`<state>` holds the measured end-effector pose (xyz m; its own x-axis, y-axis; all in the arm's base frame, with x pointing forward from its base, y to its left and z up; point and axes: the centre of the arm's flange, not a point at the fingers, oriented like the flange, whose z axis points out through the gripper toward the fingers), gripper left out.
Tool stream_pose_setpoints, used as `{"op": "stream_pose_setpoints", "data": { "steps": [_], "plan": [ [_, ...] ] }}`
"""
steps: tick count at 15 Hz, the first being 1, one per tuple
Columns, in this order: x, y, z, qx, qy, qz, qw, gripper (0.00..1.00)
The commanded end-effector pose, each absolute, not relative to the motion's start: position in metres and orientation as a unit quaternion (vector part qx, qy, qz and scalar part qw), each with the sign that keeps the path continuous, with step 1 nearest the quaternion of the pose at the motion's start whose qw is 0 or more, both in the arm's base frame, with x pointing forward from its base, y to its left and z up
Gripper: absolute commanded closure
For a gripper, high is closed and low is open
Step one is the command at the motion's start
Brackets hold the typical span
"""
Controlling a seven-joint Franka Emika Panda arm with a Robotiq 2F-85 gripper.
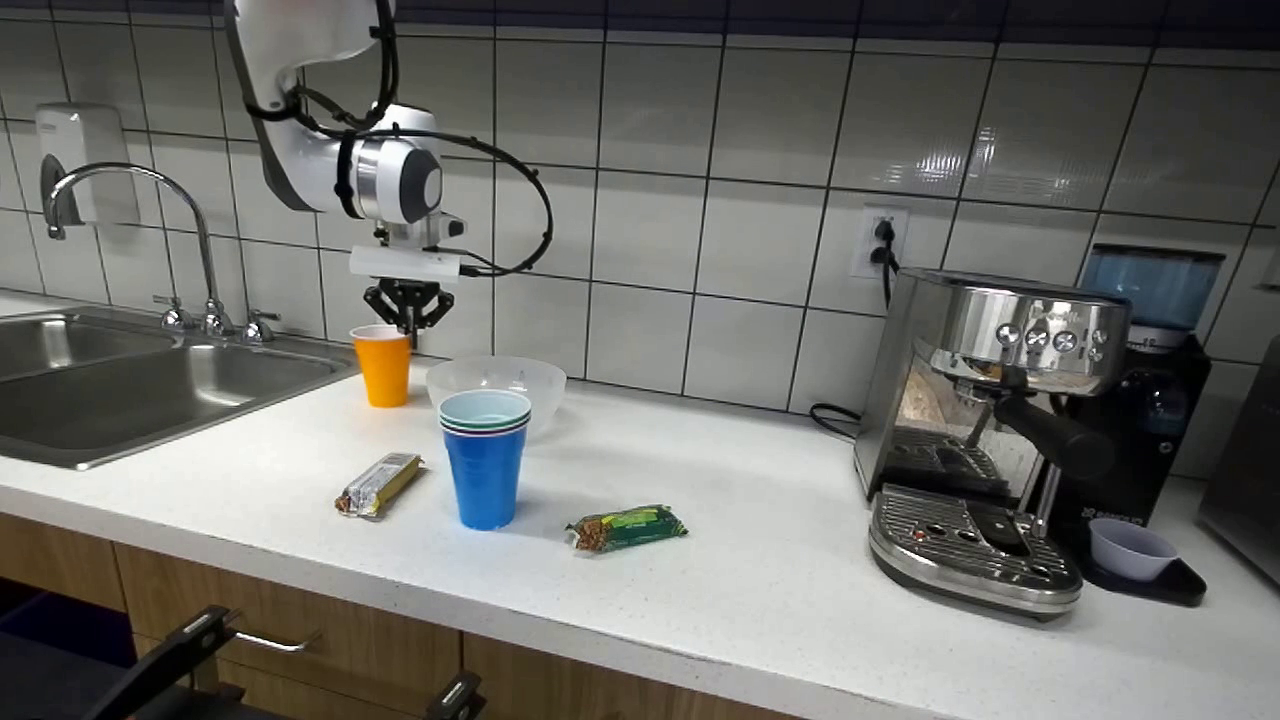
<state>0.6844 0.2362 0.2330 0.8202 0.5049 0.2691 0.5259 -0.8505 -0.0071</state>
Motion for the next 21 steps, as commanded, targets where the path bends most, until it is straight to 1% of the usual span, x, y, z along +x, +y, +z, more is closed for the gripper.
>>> {"op": "stream_pose_setpoints", "data": {
  "steps": [1, 13, 21],
  "plan": [
    [0.689, 0.239, 0.236, -0.953, -0.276, -0.121, 0.035, 0.99],
    [0.663, 0.235, 0.253, -0.945, -0.280, -0.166, 0.046, 0.99],
    [0.633, 0.227, 0.272, -0.941, -0.280, -0.186, 0.038, 0.99]
  ]
}}
